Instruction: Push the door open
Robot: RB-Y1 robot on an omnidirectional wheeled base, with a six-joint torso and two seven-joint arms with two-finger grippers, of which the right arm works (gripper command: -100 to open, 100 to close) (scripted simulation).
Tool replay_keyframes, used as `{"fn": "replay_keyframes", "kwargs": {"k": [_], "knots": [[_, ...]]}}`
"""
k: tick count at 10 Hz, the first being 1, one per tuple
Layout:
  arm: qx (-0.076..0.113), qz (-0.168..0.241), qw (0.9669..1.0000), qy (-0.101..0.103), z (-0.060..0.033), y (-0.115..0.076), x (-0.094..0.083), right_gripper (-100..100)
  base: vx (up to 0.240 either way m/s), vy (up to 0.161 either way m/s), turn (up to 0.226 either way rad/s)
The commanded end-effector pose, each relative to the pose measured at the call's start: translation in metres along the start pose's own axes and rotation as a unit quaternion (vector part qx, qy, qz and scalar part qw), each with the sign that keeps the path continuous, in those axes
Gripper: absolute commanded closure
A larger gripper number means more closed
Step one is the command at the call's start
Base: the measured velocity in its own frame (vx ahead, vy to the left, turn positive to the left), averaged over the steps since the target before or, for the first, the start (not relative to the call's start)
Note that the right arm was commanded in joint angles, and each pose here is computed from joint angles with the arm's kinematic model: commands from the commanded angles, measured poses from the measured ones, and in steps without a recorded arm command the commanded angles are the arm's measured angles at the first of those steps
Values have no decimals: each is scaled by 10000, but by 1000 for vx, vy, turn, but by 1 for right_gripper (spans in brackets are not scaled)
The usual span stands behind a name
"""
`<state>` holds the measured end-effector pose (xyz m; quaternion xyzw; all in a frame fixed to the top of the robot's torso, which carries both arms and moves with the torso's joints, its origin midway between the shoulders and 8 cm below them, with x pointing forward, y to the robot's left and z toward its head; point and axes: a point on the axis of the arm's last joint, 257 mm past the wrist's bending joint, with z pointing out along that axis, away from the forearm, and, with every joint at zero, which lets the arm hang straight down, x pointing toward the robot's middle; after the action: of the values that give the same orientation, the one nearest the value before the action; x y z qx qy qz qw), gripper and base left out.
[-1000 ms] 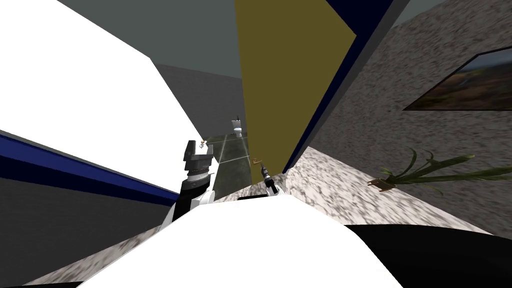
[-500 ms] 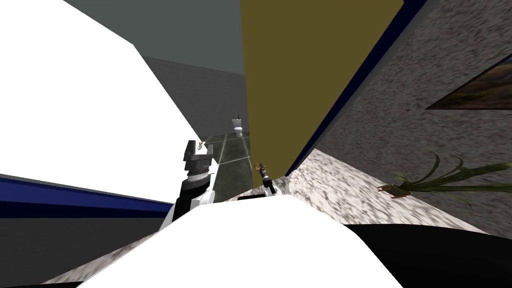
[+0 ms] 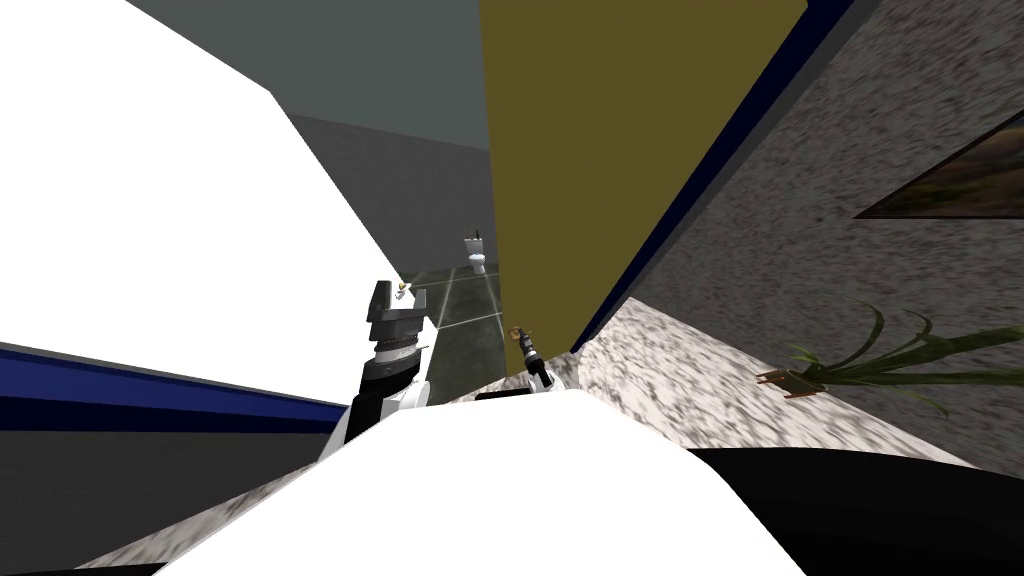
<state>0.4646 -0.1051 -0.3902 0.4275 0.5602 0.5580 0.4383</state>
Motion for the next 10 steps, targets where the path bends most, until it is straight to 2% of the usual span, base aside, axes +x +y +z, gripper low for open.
{"fn": "replay_keyframes", "kwargs": {"k": [1, 2, 5, 8, 9, 10], "knots": [[29, 3, 10000, -5, -26, -28, -2, 100, 0, 0, 0], [15, -55, 9999, -86, -14, -13, -129, 100, 108, 70, -24], [30, -113, 9997, -198, -29, -25, -283, 100, 136, 68, -31], [47, -183, 9991, -392, -54, -34, -521, 100, 169, 83, -54], [47, -183, 9991, -392, -54, -34, -521, 100, 129, 75, -7], [55, -217, 9984, -525, -72, -35, -670, 100, 137, 99, -77]]}}
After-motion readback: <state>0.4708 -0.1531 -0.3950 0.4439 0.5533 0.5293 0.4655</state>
